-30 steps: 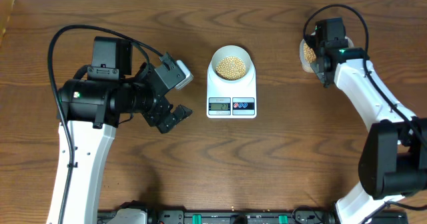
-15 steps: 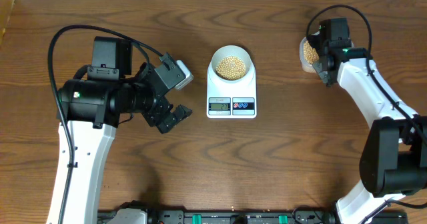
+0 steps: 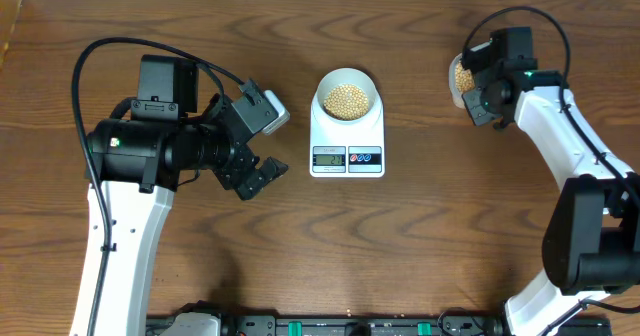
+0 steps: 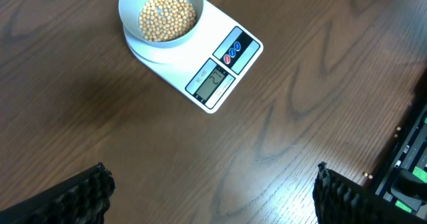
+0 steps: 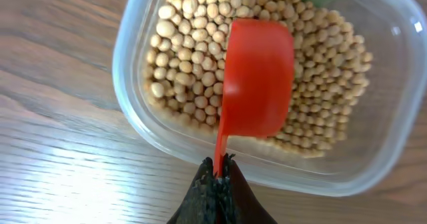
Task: Scoop item into bowl and weigh 50g on scale
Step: 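Carry the empty scoop right back to the soybean tub, then dip the red scoop into the soybean tub and fill it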
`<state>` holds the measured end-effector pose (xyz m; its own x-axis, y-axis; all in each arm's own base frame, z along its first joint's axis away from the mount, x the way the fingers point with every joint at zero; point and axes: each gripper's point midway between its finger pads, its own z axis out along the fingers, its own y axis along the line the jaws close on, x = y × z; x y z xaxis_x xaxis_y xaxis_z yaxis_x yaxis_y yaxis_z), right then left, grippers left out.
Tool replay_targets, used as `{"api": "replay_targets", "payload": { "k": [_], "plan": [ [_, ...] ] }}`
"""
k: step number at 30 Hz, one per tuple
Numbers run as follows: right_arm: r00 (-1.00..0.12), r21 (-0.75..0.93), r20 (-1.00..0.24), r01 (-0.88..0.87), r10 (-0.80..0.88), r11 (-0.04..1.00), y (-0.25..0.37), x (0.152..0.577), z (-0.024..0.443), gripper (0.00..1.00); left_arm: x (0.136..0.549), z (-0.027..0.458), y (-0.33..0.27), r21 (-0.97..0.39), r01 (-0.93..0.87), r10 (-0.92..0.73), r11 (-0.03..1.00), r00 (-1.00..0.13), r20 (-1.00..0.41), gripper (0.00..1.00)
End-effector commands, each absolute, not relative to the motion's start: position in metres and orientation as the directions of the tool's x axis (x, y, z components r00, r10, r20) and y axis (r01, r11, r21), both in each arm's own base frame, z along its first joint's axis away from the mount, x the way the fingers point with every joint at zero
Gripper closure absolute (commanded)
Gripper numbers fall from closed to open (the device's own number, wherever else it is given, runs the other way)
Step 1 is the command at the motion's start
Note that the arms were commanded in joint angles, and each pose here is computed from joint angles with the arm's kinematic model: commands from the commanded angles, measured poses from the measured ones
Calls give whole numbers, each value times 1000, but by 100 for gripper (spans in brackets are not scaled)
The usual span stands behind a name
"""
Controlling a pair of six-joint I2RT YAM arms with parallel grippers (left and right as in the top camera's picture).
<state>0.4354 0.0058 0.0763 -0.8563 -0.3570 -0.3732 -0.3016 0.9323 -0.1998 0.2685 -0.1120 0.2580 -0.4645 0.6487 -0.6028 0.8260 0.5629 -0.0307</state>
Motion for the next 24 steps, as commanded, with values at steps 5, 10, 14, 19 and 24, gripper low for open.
{"api": "replay_targets", "payload": {
  "k": [5,10,14,19,24],
  "plan": [
    [-908,121,-410,-141,-80,983,19,432,73,99,271,267,-113,-29,822,635,568,-460,-620,2],
    [-915,319,-397,-56,80,946,19,432,80,99,271,267,-113,-29,823,635,568,-460,-620,2],
    [-910,424,-382,-16,163,905,14,432,87,99,271,267,-113,-29,822,635,568,-460,-620,2],
    [-900,530,-378,-19,216,848,8,431,98,99,271,267,-113,-29,823,635,568,-460,-620,2],
    [-889,587,-347,43,300,809,-5,431,102,99,270,267,-113,-29,822,635,568,-461,-620,2]
  ]
}}
